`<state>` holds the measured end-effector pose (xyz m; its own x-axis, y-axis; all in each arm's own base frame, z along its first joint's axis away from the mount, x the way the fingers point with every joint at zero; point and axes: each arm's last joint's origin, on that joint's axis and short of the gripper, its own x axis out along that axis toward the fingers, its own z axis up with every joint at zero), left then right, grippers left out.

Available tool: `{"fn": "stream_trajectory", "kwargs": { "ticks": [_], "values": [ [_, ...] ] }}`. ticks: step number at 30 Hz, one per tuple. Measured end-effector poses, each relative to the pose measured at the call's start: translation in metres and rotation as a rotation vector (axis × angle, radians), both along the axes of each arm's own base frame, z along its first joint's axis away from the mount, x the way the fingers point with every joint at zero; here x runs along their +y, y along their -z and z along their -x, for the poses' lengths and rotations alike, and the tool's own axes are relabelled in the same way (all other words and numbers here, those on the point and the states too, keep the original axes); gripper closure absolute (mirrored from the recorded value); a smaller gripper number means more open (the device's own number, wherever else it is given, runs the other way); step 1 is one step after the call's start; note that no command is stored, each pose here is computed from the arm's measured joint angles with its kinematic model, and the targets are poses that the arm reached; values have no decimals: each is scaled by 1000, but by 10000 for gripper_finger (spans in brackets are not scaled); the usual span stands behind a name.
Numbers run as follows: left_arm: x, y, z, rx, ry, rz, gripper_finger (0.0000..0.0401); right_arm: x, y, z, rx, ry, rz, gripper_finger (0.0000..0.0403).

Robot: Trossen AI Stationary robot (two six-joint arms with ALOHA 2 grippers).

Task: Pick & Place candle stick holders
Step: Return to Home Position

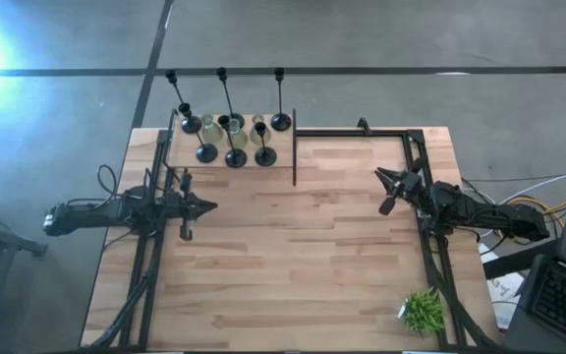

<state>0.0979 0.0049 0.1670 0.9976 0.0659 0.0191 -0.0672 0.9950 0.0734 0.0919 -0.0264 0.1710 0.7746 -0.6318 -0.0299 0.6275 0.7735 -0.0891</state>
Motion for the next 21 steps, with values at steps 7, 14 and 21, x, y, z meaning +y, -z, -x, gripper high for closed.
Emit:
{"fn": "stream_trajectory", "kwargs": {
  "ticks": [7, 14, 21],
  "values": [
    [0, 0, 0, 0, 0, 0, 387, 3, -1, -1, -80, -127, -94, 360],
    [0, 0, 0, 1, 0, 0, 387, 18, 0, -3, -41, -670, -23, 360],
    [0, 0, 0, 5, 0, 0, 387, 14, 2, -4, -99, -556, -132, 360]
  ]
}}
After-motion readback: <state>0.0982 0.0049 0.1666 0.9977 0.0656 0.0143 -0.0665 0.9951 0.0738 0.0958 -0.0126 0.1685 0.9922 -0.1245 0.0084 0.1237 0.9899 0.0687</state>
